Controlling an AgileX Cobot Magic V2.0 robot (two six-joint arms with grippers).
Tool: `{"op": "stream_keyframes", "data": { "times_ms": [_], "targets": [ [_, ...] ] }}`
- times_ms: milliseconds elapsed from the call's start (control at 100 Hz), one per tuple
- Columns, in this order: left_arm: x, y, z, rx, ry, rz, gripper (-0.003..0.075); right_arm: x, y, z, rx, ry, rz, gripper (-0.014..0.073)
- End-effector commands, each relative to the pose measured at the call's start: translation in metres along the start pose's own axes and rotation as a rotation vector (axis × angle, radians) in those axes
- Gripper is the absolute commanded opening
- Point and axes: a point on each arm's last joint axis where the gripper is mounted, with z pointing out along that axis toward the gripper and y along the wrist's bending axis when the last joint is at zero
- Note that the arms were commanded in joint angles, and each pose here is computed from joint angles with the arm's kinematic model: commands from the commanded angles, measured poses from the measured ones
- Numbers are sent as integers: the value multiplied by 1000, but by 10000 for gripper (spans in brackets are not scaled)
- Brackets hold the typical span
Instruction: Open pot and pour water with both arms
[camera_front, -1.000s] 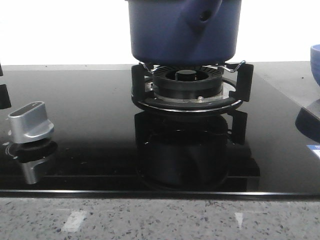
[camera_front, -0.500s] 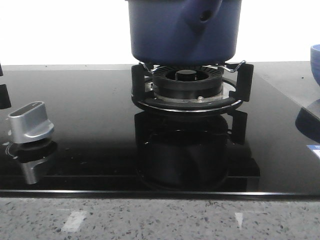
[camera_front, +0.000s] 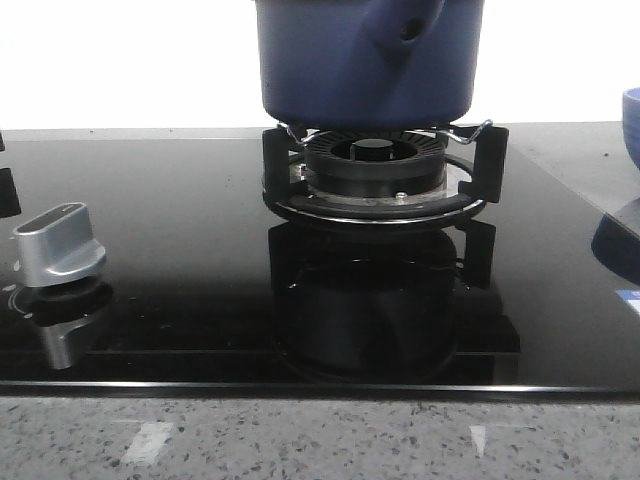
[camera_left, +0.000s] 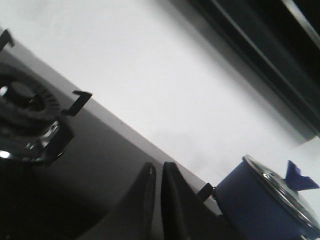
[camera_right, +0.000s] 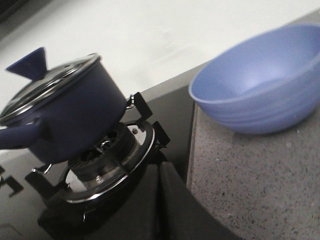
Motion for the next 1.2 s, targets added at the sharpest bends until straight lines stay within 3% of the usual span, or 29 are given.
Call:
{"op": "stream_keyframes", "data": {
  "times_ms": [0,220,390,530,840,930,1100,1190],
  "targets": [
    [-25,-22,0,24,-23,80,-20,-26,12,-3,4,-2,-85,-45],
    [-55,-59,19,57,179,333,-20,-63,33,4,36,180,-154,-46],
    [-72,-85,34,156,311,469,-20,-84,43,15,68,361,-211,-46],
    [-76,-96,48,224,385,466,-20,-97,49,24,71,436,-226,-46],
    [-74,-107,70,379,432,458,-14,-112,57,23,56,416,-231,-39],
    [-74,-111,75,438,419,452,35,-112,57,22,54,424,-237,35],
    [-71,-111,87,473,436,381,192,-111,58,22,49,433,-237,331],
    [-67,-111,94,510,472,358,260,-111,58,22,49,433,-237,386]
  ]
}}
